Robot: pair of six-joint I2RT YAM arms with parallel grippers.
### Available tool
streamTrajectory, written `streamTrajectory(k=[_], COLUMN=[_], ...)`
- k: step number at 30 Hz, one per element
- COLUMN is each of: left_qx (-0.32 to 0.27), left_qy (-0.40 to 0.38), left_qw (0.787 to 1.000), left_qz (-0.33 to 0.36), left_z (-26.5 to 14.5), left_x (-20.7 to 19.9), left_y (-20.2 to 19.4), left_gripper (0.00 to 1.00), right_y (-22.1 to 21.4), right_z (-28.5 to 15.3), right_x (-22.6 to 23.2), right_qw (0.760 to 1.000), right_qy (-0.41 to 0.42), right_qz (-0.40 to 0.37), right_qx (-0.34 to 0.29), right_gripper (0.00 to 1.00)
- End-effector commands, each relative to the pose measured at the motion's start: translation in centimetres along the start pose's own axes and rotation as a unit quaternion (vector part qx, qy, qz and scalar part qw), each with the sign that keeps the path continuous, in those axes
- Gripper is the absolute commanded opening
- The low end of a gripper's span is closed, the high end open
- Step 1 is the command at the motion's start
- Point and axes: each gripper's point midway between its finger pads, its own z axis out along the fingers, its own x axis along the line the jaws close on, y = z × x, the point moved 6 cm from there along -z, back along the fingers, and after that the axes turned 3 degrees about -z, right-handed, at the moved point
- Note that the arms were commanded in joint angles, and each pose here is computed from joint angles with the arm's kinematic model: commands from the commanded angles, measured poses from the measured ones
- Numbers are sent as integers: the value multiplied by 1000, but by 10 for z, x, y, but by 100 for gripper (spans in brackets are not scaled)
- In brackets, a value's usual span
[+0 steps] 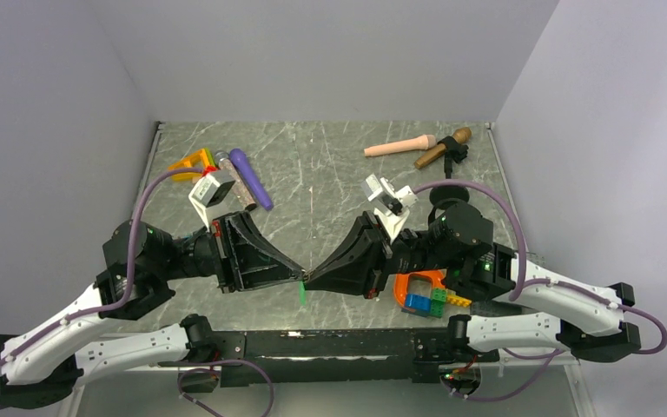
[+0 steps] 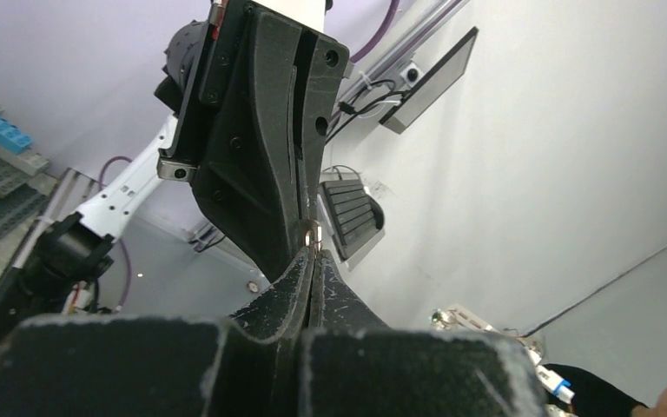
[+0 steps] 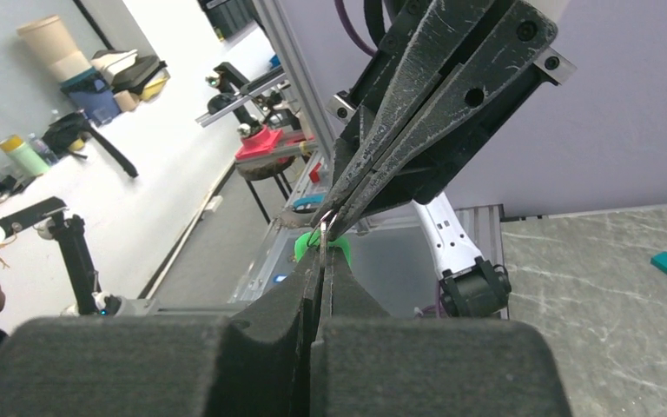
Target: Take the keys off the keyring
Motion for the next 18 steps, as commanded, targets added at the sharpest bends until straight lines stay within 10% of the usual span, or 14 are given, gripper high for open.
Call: streamTrajectory(k=[1,18], left_qx=[36,29], left_qy=[17,11], left_qw=[998,997], left_qz=[-45,-69], left_z=[6,8], left_x=[23,41], left_y=[-17,-26], left_gripper=[0,0], right_y=[30,35], right_z=[11,19], right_x=[4,3], right_qw=[998,998], right_qy=[4,-6], right_qz=[-25,-9], right_qx=[-50,-58], right_gripper=[0,0])
